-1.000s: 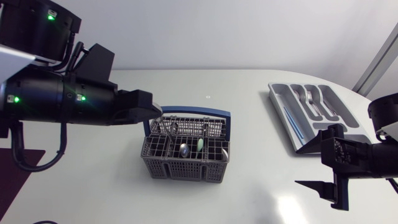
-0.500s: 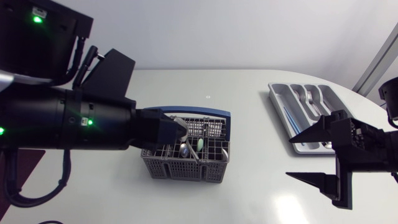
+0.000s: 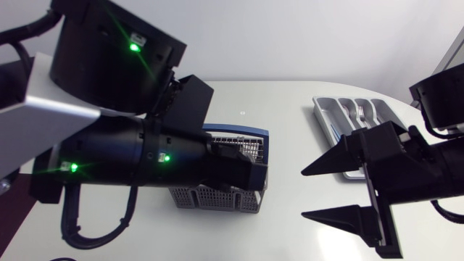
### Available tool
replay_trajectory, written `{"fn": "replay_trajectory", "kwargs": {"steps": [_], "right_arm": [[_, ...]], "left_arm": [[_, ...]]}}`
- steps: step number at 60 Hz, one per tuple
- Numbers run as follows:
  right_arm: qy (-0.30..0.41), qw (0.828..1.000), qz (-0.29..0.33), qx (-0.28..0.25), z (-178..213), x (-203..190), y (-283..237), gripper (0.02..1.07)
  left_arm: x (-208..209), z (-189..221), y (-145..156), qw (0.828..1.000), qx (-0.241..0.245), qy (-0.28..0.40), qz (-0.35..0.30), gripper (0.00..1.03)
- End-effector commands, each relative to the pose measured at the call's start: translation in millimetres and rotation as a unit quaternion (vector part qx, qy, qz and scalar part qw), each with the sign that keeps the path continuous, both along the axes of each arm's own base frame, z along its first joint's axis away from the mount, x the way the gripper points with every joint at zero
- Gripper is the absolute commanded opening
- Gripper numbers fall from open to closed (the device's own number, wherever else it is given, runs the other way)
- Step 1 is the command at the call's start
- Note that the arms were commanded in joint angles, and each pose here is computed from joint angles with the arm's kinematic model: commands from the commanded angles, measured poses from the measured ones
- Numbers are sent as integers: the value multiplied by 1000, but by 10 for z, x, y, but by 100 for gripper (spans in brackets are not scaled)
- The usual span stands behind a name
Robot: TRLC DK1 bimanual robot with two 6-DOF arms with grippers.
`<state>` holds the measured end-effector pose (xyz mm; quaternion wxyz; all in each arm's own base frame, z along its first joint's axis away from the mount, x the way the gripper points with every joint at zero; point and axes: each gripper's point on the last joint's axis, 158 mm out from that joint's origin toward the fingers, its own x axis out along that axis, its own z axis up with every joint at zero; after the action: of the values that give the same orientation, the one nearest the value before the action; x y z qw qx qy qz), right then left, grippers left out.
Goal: Unload the cutlery basket into the drawer organizer.
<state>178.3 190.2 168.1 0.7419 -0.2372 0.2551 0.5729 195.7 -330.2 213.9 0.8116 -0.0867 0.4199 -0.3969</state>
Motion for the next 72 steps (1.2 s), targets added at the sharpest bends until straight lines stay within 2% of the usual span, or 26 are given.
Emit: {"fn": "replay_trajectory", "kwargs": {"steps": [1, 17, 37, 43, 62, 72], "right_arm": [[30, 999, -6, 14, 29, 38, 107, 85], [84, 995, 2, 57, 55, 186, 340, 73], [88, 994, 6, 71, 29, 358, 556, 63], [84, 994, 7, 74, 7, 383, 573, 52], [81, 994, 13, 72, -67, 351, 597, 28], [78, 994, 14, 72, -95, 339, 594, 9]], "left_arm": [[58, 140, -127, 1000, -19, -1, 7, 5], [133, 123, -238, 1000, -22, 1, 9, 5], [182, 148, -289, 999, -31, -1, 13, 5], [214, 146, -289, 999, -32, -2, 16, 5], [241, 154, -283, 999, -36, 0, 22, 5], [263, 168, -270, 999, -38, 0, 26, 5]]}}
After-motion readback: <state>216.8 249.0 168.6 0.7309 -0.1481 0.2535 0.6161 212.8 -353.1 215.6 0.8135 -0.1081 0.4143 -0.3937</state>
